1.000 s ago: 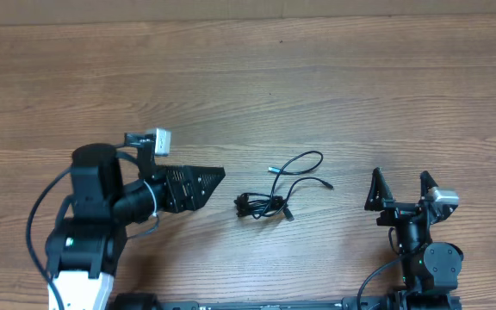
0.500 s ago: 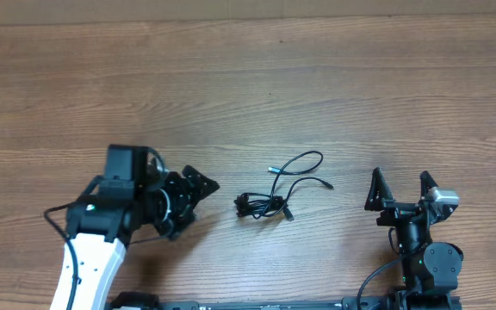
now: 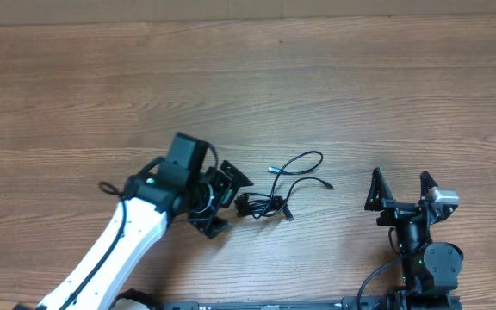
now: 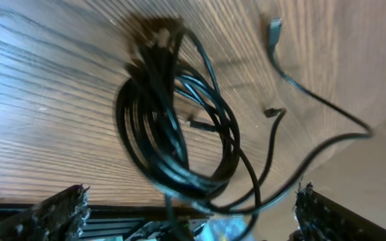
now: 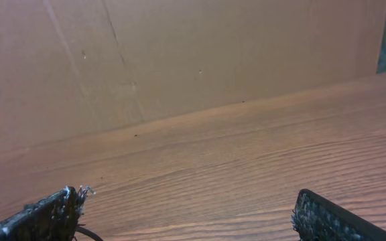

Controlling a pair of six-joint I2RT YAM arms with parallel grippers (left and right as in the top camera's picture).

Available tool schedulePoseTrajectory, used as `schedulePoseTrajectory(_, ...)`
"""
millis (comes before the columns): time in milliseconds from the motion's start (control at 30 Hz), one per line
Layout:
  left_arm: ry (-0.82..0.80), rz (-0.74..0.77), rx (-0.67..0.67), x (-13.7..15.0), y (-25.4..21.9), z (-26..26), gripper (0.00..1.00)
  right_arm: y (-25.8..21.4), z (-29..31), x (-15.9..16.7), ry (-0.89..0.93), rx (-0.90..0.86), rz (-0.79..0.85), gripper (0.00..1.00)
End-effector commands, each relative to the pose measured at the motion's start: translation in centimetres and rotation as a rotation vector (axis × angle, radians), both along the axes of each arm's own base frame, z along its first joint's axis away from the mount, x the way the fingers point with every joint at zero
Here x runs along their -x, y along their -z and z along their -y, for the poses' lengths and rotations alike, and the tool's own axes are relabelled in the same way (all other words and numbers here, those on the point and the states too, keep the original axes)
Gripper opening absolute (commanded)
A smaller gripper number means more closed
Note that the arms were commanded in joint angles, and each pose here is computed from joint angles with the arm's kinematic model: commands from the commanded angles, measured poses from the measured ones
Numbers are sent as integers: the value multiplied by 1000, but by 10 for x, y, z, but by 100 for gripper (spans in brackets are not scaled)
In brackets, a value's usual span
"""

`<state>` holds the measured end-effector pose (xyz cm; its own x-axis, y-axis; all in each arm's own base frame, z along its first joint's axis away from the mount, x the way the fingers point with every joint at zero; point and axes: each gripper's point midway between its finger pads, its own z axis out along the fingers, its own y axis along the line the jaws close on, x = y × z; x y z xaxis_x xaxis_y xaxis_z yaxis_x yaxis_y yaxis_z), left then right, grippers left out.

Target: Untangle cables

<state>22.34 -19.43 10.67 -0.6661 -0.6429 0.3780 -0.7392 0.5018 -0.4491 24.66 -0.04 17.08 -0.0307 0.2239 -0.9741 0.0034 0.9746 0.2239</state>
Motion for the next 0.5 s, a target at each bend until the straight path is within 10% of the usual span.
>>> schedulePoseTrajectory(0,-8,-54,-7,2,10,15,96,1,-1,0,-4,8,8,100)
schedulePoseTrajectory(233,27,-146,-48,17,35,31,93,1,-1,0,-4,8,8,100)
schedulePoseTrajectory(467,-2,-140,-182,9,64,18,44,1,-1,0,-4,8,8,100)
